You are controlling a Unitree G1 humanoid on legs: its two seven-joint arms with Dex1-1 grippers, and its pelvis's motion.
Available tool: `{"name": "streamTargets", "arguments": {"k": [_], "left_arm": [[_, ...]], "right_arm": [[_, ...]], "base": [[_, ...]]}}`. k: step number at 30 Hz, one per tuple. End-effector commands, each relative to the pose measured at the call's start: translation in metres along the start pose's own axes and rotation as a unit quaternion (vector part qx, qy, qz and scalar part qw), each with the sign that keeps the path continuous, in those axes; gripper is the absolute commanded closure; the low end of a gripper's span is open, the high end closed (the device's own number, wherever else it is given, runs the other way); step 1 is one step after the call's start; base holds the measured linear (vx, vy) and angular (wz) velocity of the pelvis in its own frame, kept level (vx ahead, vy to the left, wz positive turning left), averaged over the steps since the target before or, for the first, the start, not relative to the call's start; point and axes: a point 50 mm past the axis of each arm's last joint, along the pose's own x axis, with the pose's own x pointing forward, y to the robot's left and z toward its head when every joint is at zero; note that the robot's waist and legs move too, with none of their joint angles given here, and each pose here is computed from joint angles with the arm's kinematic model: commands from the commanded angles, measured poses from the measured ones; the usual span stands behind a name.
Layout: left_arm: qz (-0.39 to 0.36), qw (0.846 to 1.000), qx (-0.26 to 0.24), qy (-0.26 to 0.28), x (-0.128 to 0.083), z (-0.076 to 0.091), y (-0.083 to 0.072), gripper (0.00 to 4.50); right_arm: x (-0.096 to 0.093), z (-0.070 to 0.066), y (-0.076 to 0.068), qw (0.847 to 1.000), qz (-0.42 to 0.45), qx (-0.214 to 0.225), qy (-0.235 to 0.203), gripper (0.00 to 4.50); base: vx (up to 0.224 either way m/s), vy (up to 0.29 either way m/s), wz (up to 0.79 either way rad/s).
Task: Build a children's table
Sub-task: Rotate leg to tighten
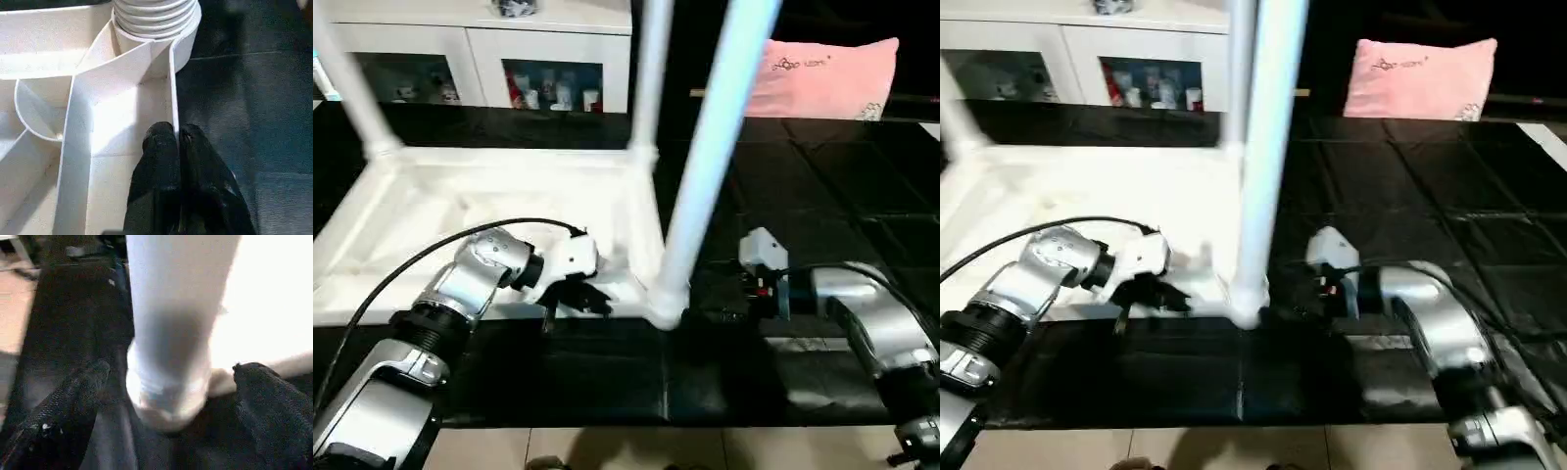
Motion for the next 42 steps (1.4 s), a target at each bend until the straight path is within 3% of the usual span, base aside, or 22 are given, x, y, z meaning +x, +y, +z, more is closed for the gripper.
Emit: {"name": "streamTargets", "arguments": {"k": [1,10,25,38,42], "left_arm": [[-0.027,0.999,0.046,-0.006,0.003,0.016,0.001,4.5],[-0.051,0.997,0.062,-0.007,0.004,0.017,-0.003,4.5],[-0.061,0.996,0.061,-0.003,0.004,0.014,-0.006,4.5],[-0.06,0.997,0.049,0.002,0.004,0.01,-0.007,4.5],[0.018,1.0,-0.004,-0.024,0.008,0.013,0.006,4.5]], "right_arm": [[0.002,0.002,0.001,1.0,0.021,-0.002,0.004,0.07],[0.017,0.0,0.0,0.998,0.063,0.004,0.014,0.23],[0.021,-0.003,0.001,0.996,0.081,0.02,0.004,1.63],[0.027,-0.009,0.008,0.996,0.086,0.031,0.0,1.72],[0.032,-0.012,0.007,0.997,0.023,0.072,-0.03,1.73]], "base": [[0.0,0.0,0.0],[0.0,0.0,0.0],[0.0,0.0,0.0],[0.0,0.0,0.0],[0.0,0.0,0.0]]}}
